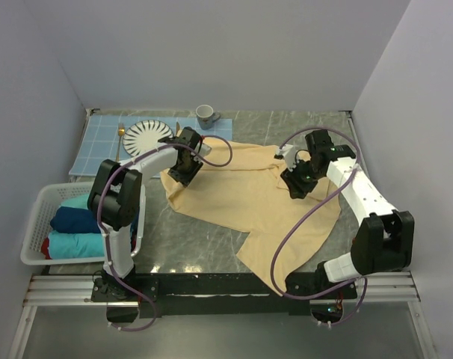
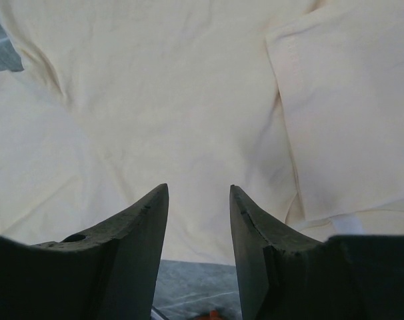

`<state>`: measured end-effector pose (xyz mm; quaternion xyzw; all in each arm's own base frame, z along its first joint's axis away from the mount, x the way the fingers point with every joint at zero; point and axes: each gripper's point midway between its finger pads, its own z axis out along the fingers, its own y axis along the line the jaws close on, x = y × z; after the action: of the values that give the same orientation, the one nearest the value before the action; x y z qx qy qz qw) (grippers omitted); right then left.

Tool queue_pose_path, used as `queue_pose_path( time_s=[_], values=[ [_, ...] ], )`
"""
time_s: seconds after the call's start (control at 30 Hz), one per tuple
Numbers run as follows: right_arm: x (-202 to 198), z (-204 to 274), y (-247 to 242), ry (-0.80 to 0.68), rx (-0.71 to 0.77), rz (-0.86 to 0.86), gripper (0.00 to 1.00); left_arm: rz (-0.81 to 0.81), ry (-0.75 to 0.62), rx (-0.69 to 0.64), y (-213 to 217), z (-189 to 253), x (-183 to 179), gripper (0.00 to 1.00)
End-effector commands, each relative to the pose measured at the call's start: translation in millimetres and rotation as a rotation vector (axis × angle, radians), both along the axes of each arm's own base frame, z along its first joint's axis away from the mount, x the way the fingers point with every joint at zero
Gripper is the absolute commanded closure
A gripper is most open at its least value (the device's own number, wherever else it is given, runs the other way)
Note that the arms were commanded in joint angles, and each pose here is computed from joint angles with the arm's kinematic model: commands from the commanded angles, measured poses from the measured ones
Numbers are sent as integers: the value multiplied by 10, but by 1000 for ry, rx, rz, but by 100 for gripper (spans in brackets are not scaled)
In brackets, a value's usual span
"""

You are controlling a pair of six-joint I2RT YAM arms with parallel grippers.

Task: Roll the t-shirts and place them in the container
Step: Fold the T-shirt at the center of the board.

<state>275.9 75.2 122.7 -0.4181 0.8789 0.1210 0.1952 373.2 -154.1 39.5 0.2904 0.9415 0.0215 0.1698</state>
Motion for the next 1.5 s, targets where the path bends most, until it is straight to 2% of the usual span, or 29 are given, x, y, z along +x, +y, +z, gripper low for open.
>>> queue_pose_path(
  time_s=[0.0, 0.4, 0.8, 0.9, 1.0, 1.13, 1.27, 1.4, 1.47],
  values=[
    [103, 39, 68, -10, 31, -7, 50, 2, -43, -24, -76, 179, 98, 57],
    [167, 15, 75, -13, 26, 18, 50, -13, 13, 3, -13, -22, -52, 60],
    [48, 46, 39, -41, 17, 19, 50, -30, 12, 7, -69, -51, 2, 68],
    [17, 50, 31, -48, 20, 7, 50, -40, 11, 11, -63, -44, -11, 75],
    [2, 72, 31, -51, 23, -1, 50, -46, 4, 14, -62, -11, 7, 97],
    [-18, 130, 20, -71, 18, 16, 50, -58, -33, 25, -24, 137, 42, 99],
    [-78, 159, 8, -114, -5, 114, 53, -19, -98, 1, 120, 432, 89, 99],
    [-48, 243, 59, -276, -59, 286, 53, 38, -148, 5, 338, 624, 98, 99],
    [-176, 197, 125, -314, -84, 391, 53, 63, -162, -2, 467, 696, 67, 99]
  ],
)
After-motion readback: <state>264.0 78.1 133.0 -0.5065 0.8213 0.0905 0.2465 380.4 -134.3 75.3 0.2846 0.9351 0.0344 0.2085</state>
